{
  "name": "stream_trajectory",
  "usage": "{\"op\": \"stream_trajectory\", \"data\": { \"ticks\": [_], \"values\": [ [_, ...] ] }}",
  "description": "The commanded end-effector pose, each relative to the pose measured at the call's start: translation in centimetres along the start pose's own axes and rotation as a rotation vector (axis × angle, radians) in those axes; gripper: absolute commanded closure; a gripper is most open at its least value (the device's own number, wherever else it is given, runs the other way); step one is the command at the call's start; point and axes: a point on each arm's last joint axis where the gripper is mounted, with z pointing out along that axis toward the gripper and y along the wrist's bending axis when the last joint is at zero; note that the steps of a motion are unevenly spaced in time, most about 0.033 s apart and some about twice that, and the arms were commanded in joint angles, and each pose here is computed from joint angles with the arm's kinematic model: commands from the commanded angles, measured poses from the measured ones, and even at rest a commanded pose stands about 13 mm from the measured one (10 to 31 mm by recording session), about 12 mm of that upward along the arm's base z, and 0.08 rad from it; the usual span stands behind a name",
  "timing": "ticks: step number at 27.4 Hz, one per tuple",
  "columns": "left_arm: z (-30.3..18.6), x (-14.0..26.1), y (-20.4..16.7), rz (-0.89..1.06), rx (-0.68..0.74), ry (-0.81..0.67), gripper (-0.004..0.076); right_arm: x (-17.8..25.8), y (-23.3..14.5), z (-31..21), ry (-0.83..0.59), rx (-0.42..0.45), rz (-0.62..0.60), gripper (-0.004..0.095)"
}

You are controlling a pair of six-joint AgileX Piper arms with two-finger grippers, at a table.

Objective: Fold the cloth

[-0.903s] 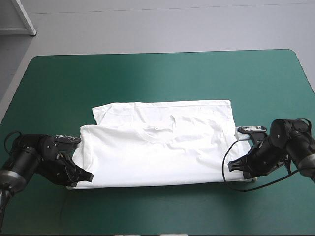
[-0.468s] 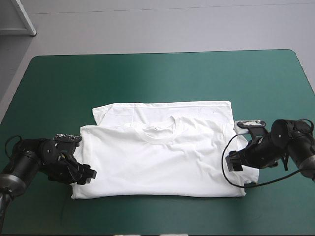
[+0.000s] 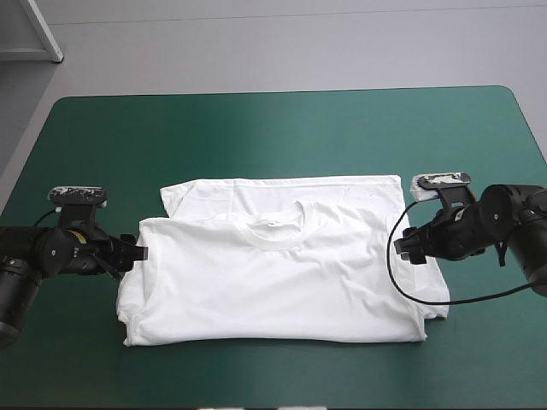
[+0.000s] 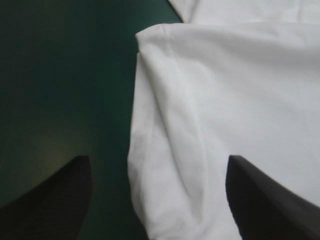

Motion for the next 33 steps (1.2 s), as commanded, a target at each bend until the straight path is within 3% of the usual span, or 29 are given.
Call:
{"op": "stream_trajectory", "data": {
  "ticks": [1,5,11,24,27,28,29,30,33],
  "values": [
    [0.2,0.5,1.0,-0.053,-0.040,-0.012,0.0178,-0.4,0.1,-1.7,-0.075,0.002,0.002,0.0213],
    [2.8,3.1,2.1,-0.123,-0.063,0.071,0.0178,-0.4,0.1,-1.7,-0.071,0.001,0.002,0.0213],
    [6.0,5.9,2.4,-0.208,-0.034,0.083,0.0178,-0.3,0.2,-1.7,-0.058,-0.006,0.005,0.0238],
    [10.6,6.6,2.5,-0.254,-0.013,0.190,0.0197,0.0,0.4,-1.7,-0.028,-0.038,0.014,0.0238],
    [10.8,6.6,2.3,-0.265,-0.003,0.198,0.0335,0.0,0.4,-1.7,-0.031,-0.037,0.014,0.0238],
    [10.7,6.5,2.2,-0.269,0.010,0.194,0.0490,-0.1,0.4,-1.7,-0.034,-0.037,0.014,0.0238],
    [10.7,6.5,2.1,-0.262,0.023,0.190,0.0575,-0.1,0.4,-1.7,-0.038,-0.036,0.013,0.0238],
    [10.8,6.3,1.9,-0.260,0.047,0.175,0.0725,-0.1,0.4,-1.7,-0.038,-0.036,0.013,0.0238],
    [10.7,6.0,1.8,-0.255,0.062,0.145,0.0727,-0.1,0.4,-1.7,-0.038,-0.036,0.010,0.0238]
  ]
}}
